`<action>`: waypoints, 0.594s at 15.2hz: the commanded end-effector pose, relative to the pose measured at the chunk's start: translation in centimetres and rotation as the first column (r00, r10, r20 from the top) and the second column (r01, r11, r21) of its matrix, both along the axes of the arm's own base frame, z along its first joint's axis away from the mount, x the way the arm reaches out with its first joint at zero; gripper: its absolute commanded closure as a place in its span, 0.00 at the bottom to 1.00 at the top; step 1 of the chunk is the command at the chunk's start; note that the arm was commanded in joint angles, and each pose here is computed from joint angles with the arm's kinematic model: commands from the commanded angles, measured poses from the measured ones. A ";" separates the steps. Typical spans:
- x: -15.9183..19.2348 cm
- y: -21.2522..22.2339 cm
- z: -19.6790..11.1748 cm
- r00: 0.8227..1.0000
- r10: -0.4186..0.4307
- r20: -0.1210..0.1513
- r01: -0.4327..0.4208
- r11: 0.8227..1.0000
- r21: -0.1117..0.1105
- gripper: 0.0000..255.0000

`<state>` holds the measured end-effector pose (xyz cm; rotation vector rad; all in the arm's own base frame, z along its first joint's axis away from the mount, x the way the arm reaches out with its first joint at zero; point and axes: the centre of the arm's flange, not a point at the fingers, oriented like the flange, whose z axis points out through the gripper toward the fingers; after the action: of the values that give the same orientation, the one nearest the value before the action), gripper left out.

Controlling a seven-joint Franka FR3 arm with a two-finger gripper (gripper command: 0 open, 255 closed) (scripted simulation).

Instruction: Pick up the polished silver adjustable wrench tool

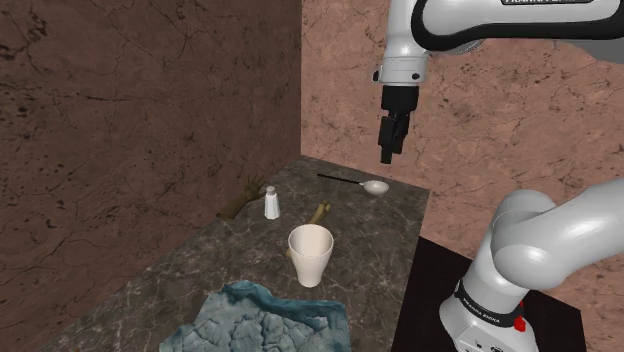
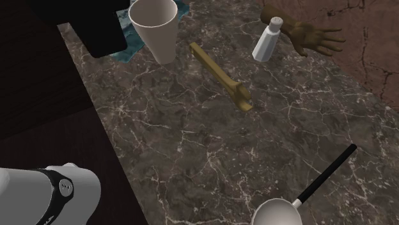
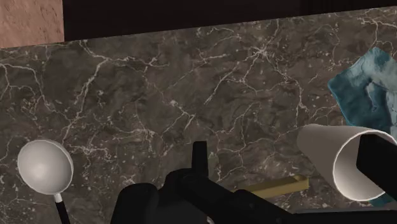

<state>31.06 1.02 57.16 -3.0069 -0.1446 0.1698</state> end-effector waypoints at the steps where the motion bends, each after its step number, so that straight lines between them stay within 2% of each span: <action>1: 0.0 0.0 0.0 1.000 0.000 0.000 0.000 1.000 0.000 0.00; 3: 0.2 1.9 -1.8 0.992 -0.123 0.011 0.123 0.992 -0.021 0.00; 5: 0.7 3.7 -3.7 0.969 -0.244 0.024 0.245 0.969 -0.040 0.00; 7: 1.4 5.4 -5.5 0.932 -0.361 0.040 0.363 0.930 -0.058 0.00; 9: 2.4 7.0 -7.4 0.880 -0.472 0.058 0.475 0.877 -0.074 0.00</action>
<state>33.05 7.14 50.61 -3.0295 0.4993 0.0871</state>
